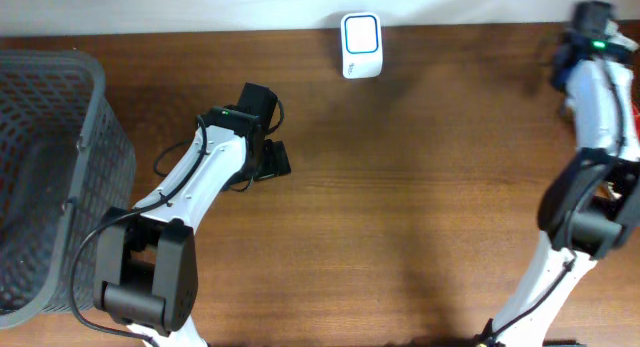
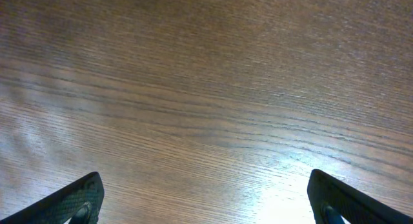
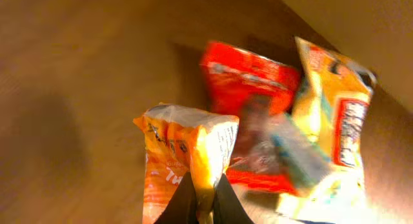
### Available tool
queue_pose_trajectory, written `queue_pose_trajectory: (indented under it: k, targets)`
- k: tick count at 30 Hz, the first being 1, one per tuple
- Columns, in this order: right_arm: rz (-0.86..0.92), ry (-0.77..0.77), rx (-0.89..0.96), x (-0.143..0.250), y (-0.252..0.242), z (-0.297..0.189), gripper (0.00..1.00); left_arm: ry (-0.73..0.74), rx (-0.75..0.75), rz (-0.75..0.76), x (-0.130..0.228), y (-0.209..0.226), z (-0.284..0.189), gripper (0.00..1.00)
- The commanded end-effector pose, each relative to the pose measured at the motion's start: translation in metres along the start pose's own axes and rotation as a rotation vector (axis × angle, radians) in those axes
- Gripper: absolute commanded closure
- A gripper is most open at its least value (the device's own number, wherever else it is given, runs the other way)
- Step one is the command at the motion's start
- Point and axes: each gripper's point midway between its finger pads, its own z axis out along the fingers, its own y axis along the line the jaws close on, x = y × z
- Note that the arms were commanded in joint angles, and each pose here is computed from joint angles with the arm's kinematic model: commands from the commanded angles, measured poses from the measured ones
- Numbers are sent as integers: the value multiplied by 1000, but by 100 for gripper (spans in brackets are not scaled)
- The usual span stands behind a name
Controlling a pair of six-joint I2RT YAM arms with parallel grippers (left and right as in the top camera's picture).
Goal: Scan the item barcode
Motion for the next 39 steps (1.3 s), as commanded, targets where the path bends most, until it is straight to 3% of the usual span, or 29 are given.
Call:
queue_pose_trajectory:
  k: [1, 2, 3, 4, 5, 8, 11, 13, 16, 20, 26, 31, 39]
  targets:
    - [183, 112, -124, -4, -34, 10, 96, -17, 5, -8, -2, 1, -6, 1]
    - [209, 139, -140, -3, -44, 16, 96, -17, 5, -8, -2, 1, -6, 1]
    - [228, 157, -133, -2, -56, 21, 88, -17, 5, -8, -2, 1, -6, 1]
    - [240, 168, -118, -1, -67, 25, 63, -17, 5, -8, -2, 1, -6, 1]
    - [246, 176, -107, -1, -75, 27, 52, -17, 5, -8, -2, 1, -6, 1]
    - [310, 143, -85, -18, -116, 13, 32, -17, 5, -8, -2, 1, -6, 1]
    - [385, 68, -75, -41, -160, -25, 3, -17, 5, -8, -2, 1, -6, 1]
    - [447, 16, -72, -50, -194, -79, 1, -17, 5, -8, -2, 1, -6, 1]
    - [487, 74, -133, -28, -193, -132, 1, -17, 5, -8, -2, 1, -6, 1]
    - [208, 79, -274, 7, -144, -215, 1, -17, 5, -8, -2, 1, -6, 1]
    - [-116, -117, -392, 89, -119, -325, 1, -17, 5, -8, -2, 1, -6, 1]
    - [-315, 14, -589, 180, -98, -337, 1, -17, 5, -8, -2, 1, -6, 1]
    - [-404, 175, -488, 198, -73, -300, 1, -17, 5, -8, -2, 1, -6, 1]
